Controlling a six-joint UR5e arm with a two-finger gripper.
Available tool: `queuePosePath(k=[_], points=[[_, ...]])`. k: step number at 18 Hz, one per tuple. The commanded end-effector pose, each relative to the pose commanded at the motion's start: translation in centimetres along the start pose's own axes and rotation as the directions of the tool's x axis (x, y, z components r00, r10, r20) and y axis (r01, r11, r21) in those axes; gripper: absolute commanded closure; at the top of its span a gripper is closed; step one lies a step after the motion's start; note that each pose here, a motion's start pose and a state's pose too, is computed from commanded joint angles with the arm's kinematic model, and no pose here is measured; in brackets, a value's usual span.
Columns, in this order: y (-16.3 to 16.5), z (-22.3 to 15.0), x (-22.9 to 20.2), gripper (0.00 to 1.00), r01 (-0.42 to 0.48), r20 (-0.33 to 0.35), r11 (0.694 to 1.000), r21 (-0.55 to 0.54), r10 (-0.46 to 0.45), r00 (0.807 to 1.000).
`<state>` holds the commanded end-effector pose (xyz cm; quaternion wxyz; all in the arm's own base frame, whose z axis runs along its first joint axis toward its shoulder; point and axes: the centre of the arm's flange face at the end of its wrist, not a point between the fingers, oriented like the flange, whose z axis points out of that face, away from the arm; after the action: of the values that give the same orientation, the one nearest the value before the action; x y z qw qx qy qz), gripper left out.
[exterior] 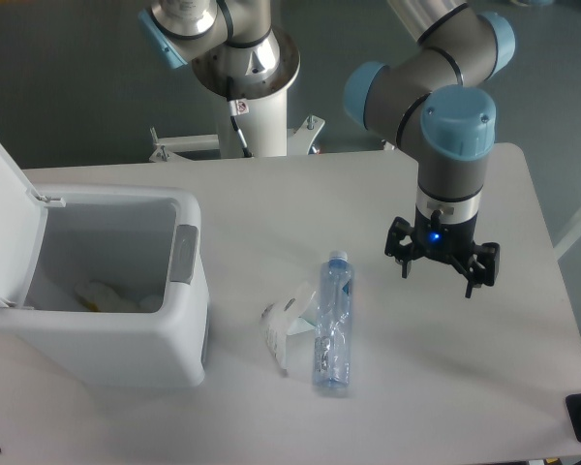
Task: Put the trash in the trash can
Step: 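Move the gripper over the white crumpled paper beside the bottle, then lower the gripper and close it on the white crumpled paper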
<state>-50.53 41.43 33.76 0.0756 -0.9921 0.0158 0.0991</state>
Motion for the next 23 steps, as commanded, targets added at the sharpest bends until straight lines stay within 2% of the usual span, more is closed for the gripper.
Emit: queuePosePath(k=[7, 9, 10, 14, 16, 20, 23], points=[[0.4, 1.6, 2.3, 0.0, 0.007, -0.008, 1.0, 0.006, -0.007, 1.0], [0.3, 2.4, 4.6, 0.0, 0.063, -0.008, 0.998, 0.017, -0.063, 0.998], [-0.4, 2.4, 6.3, 0.0, 0.087, -0.012, 0.996, 0.029, -0.087, 0.996], [-2.3, 2.5, 14.0, 0.0, 0.092, -0.081, 0.995, 0.029, -0.089, 0.993], [-4.7, 2.4, 16.9, 0.0, 0.07, -0.094, 0.997, 0.033, -0.066, 0.993], [-7.7, 5.2, 19.5, 0.0, 0.05, -0.125, 0.999, 0.016, -0.048, 0.991], [-9.8, 7.0, 19.2, 0.0, 0.001, -0.08, 1.0, -0.029, -0.004, 0.997]])
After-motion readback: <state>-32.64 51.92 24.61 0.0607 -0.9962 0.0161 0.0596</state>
